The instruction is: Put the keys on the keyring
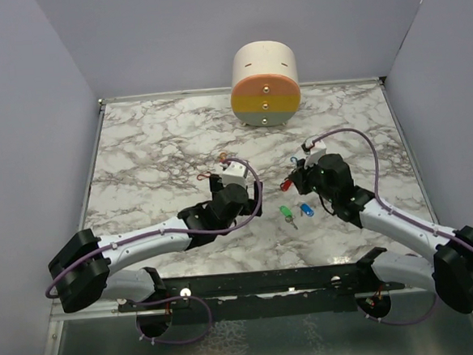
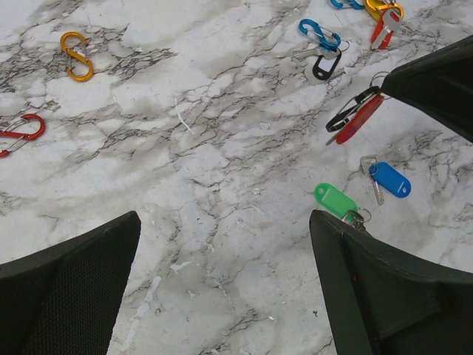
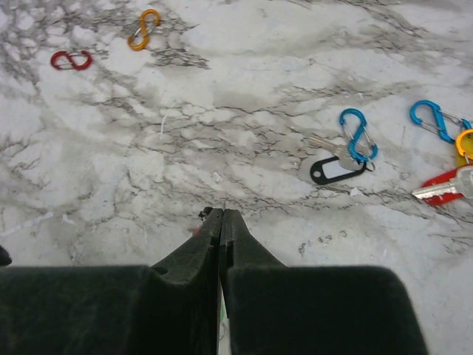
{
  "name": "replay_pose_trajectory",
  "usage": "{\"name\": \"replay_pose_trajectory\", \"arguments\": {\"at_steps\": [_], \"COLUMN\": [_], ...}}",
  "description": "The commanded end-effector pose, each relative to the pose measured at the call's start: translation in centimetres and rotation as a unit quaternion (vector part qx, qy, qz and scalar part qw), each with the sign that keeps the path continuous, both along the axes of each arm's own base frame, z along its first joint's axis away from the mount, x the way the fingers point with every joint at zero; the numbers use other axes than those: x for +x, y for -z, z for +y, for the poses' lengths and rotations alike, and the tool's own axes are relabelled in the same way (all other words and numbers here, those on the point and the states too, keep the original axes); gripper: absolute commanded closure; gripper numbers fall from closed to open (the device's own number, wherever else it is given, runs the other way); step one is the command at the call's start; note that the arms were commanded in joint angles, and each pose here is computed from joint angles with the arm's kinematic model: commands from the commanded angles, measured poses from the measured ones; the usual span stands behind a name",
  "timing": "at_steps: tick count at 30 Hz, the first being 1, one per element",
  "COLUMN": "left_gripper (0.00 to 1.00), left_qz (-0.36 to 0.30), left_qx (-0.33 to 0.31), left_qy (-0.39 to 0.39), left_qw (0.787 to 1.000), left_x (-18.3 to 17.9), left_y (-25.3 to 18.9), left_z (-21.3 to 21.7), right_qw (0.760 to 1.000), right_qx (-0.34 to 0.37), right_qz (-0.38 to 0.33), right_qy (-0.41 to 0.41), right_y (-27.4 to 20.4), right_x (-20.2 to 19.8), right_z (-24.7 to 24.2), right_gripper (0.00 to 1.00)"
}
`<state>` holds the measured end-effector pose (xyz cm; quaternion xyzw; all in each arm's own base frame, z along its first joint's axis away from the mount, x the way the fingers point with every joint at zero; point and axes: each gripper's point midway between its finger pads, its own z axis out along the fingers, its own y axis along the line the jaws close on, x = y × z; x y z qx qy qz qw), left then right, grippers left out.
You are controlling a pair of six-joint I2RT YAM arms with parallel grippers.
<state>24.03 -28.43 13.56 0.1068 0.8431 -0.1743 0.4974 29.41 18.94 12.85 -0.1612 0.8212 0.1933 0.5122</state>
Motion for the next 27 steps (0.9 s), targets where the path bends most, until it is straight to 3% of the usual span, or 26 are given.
{"name": "replay_pose_trajectory", "arguments": {"at_steps": [1,11,27], "left_gripper": [0.01,0.01,0.01], "left_qz": [-0.014,-0.004,0.000], "left_qx": [-0.011,-0.020,-0.017], "left_qy": [-0.023,-0.013,-0.011], "left_qw": [1.000,1.000,1.000], "left_x": [0.4,-0.4,-0.4], "left_y": [-0.4,0.6,1.2], "left_z": [0.8,1.0,1.0], "right_qw": [0.995,0.976,0.953], "right_qx": [-0.003,-0.025,-0.024], "right_qz": [0.002,0.047,0.081], "right_qy": [0.103,0.211,0.291], "right_y": [-1.3,0.7,3.5], "right_x": [2.2,4.5,4.0], "right_z": [-2.2,-5.4,-9.1], "right_gripper": [0.99,0.99,0.99]}}
